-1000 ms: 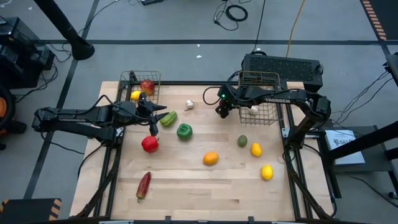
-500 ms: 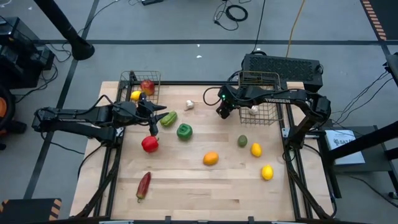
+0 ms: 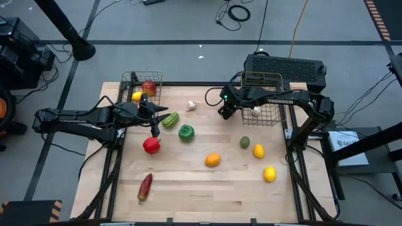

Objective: Sort produce into baskets
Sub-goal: Put the red apple into the left wire basket

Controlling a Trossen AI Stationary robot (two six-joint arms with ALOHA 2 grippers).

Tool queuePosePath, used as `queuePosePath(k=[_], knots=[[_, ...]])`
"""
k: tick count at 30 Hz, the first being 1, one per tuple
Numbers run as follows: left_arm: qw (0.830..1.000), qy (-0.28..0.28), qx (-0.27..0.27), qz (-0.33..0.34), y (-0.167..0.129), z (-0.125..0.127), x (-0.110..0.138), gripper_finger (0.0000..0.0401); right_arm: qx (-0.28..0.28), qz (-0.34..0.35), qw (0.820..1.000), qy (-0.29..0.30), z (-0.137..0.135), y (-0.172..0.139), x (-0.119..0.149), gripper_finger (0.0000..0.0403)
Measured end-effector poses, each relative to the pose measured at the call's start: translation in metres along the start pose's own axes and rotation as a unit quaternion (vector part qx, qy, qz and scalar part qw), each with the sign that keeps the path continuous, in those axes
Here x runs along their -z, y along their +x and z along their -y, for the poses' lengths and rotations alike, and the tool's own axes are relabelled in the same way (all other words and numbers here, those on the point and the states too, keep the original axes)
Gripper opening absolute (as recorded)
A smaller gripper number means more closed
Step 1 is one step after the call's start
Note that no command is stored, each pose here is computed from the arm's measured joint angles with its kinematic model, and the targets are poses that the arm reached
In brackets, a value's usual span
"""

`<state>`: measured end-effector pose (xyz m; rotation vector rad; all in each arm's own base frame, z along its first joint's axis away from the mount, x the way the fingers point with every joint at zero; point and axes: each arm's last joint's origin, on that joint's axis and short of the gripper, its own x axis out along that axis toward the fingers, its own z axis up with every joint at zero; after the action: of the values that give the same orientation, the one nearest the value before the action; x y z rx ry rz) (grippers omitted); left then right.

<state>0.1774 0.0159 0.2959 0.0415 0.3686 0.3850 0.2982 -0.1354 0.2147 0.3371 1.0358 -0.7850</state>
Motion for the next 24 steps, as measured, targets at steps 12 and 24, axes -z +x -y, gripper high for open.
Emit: queuePosePath(k=[12, 24], knots=[[1.0, 0.001, 0.0, -0.004, 0.0, 0.0, 0.001, 0.0132, 0.008, -0.039, 0.997, -0.069, 0.002, -0.014, 0.011, 0.0106], [1.0, 0.0, 0.0, -0.004, 0.0, 0.0, 0.001, 0.0132, -0.007, -0.034, 0.995, -0.095, 0.001, -0.014, 0.01, 0.011]])
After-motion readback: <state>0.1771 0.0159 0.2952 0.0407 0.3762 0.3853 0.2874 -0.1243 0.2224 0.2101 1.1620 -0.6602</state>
